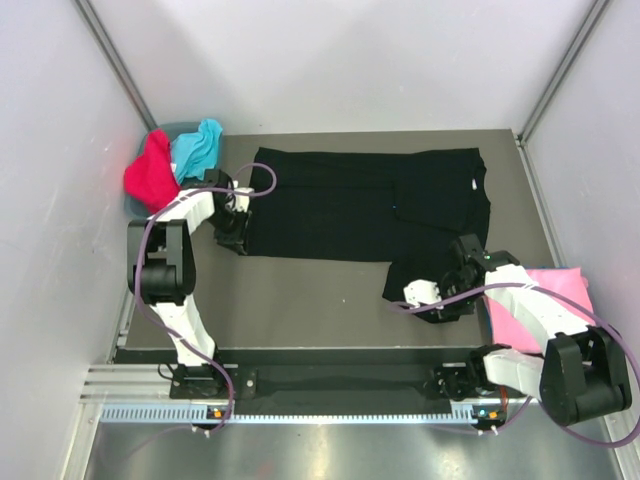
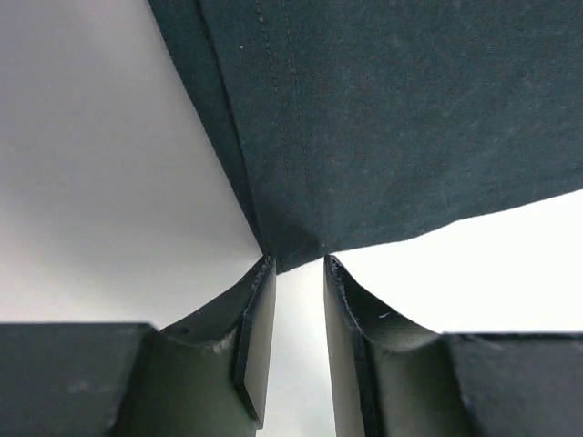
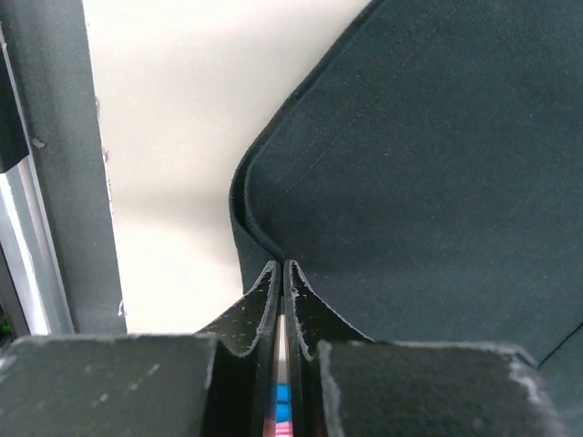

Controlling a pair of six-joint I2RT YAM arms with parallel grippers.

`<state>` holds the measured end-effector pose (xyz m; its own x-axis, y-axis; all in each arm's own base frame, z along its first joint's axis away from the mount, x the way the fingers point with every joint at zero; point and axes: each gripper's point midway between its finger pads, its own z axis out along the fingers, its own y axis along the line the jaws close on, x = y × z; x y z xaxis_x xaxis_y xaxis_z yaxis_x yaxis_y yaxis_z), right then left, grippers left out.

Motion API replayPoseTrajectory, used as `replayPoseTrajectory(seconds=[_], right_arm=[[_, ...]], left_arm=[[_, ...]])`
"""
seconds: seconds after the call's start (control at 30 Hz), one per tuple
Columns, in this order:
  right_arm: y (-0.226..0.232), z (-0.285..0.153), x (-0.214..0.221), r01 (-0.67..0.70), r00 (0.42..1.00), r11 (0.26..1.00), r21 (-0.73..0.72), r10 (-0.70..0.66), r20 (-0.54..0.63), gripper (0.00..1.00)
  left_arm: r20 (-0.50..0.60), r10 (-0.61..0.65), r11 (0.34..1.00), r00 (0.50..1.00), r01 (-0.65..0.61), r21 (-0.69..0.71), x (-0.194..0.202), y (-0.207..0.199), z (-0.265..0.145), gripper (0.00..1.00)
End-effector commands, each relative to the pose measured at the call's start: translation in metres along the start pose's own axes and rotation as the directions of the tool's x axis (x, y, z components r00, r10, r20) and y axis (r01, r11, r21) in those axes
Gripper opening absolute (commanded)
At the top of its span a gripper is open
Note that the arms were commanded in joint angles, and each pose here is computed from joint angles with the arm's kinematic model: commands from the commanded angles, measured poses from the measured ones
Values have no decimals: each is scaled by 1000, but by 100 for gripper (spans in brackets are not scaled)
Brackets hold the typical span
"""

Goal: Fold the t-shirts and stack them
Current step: Fold the tshirt

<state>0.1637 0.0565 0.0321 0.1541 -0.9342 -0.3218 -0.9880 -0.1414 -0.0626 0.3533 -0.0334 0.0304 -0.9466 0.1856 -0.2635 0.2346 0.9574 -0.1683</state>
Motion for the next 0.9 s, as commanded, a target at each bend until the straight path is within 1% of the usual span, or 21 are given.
replayPoseTrajectory(seconds=[0.0,0.3,0.33,0.4,0.5,0.6,0.7,0.73,0.77,0.83,0.87], right_arm=[[-14,-9,-9,-19,1000,998,56,18,23,0],[-19,-7,-9,-73,997,993,92,71,28,0],[-21,-8,-9,-78,997,992,99,76,28,0],[-21,-9,-9,-84,996,991,102,81,26,0],[-21,-9,-8,-83,996,990,110,81,24,0],[-21,-9,-8,-91,996,989,118,89,25,0],[-26,-13,-9,-112,994,985,134,110,25,0],[-26,-14,-9,-119,993,984,135,117,25,0],[-28,-16,-8,-128,992,981,148,126,22,0],[-31,-20,-7,-141,990,975,169,140,15,0],[-35,-24,-9,-159,987,969,190,158,22,0]], left_arm=[[34,15,1000,999,-15,17,-10,-2,2,33],[27,22,1000,999,-22,-18,-9,5,4,35],[45,27,999,999,-26,-38,-12,8,2,36],[47,28,999,999,-26,-40,-10,9,2,36],[4,15,999,1000,-15,-39,0,9,9,35],[9,10,999,1000,-10,-40,2,10,13,35],[8,-3,1000,1000,4,-18,3,6,16,31],[6,-2,1000,1000,2,-14,2,5,17,27],[6,0,1000,1000,0,-6,3,4,17,15],[8,9,1000,1000,-9,12,3,1,15,0],[11,16,1000,1000,-16,16,2,0,14,0]])
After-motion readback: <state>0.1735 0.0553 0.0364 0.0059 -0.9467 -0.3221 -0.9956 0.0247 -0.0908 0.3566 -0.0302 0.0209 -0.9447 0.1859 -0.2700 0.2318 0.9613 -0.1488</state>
